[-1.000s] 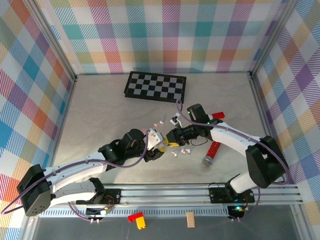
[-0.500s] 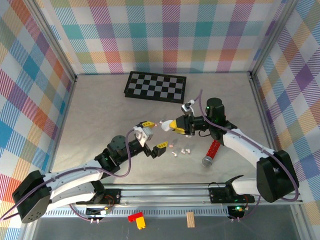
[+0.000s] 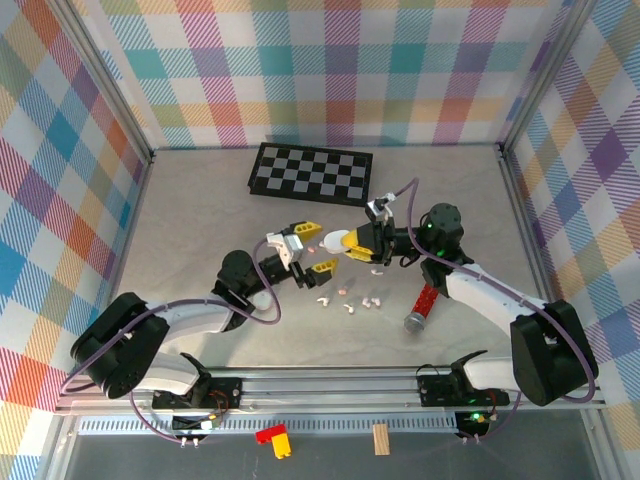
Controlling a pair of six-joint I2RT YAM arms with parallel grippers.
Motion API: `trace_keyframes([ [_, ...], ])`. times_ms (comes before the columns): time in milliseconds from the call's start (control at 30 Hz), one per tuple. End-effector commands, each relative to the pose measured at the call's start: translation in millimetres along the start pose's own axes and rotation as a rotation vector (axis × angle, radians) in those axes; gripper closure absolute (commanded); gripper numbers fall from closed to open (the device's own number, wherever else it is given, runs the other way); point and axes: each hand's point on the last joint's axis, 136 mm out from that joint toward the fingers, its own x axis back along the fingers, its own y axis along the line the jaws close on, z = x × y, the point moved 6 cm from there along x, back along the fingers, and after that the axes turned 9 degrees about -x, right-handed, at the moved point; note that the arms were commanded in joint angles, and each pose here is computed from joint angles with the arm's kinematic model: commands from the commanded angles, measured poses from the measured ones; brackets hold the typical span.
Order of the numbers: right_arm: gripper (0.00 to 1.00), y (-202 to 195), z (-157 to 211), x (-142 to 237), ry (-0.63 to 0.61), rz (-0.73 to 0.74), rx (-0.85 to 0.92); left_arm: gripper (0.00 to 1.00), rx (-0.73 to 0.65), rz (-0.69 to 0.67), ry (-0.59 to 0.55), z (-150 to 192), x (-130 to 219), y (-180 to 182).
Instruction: Insert wireless bluetooth earbuds into charging case
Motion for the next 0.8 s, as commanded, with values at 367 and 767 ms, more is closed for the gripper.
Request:
trace_keyframes([
  [367,1.0,12.1,-2.0,1.1,-0.015,-0.049,0.054,0.42,0.016,0.188,-0.173,-42.0,-14.3,-6.6],
  [767,1.0,12.1,-2.0,0.6,-0.013,-0.049,0.052,0.52,0.013,0.182,-0.176,-43.1,-17.5,-4.2],
])
